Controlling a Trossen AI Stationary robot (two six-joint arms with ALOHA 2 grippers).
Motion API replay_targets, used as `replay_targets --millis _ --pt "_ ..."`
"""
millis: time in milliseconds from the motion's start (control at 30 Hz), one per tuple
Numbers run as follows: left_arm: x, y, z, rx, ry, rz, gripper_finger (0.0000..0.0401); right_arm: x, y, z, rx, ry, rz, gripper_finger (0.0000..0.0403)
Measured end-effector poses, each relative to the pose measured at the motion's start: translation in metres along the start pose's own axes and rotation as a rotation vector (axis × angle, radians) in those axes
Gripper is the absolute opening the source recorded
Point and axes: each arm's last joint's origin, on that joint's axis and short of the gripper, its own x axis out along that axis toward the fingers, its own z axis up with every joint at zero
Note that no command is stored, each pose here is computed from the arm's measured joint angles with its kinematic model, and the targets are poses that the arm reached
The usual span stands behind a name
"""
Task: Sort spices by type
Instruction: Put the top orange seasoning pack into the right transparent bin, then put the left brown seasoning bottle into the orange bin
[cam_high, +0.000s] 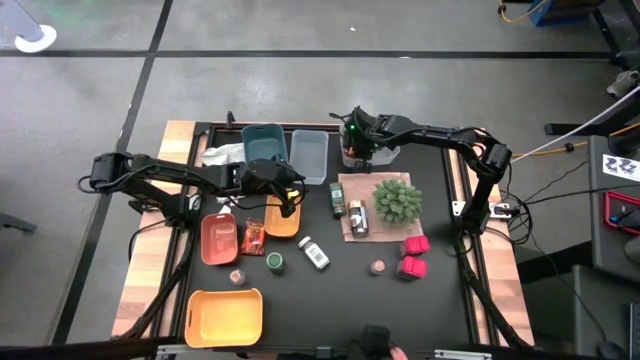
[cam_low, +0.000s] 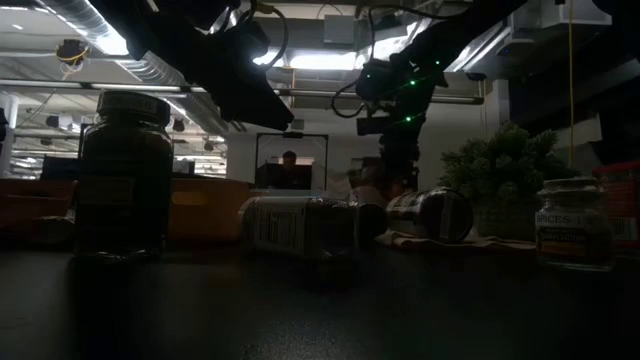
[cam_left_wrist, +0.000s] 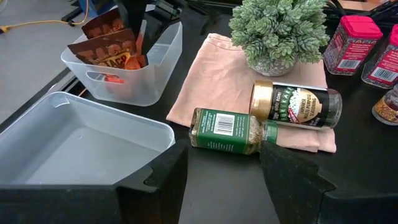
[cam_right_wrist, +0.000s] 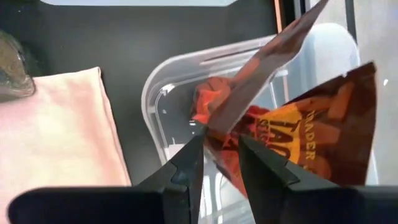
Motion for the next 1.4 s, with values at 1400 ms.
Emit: replay_targets --millis 1400 --pt "-0.091 -0.009 -0.01 -0.367 0.275 -0.278 0.0184 -0.003 0.009 -0.019 0.051 0.193 0.092 0.0102"
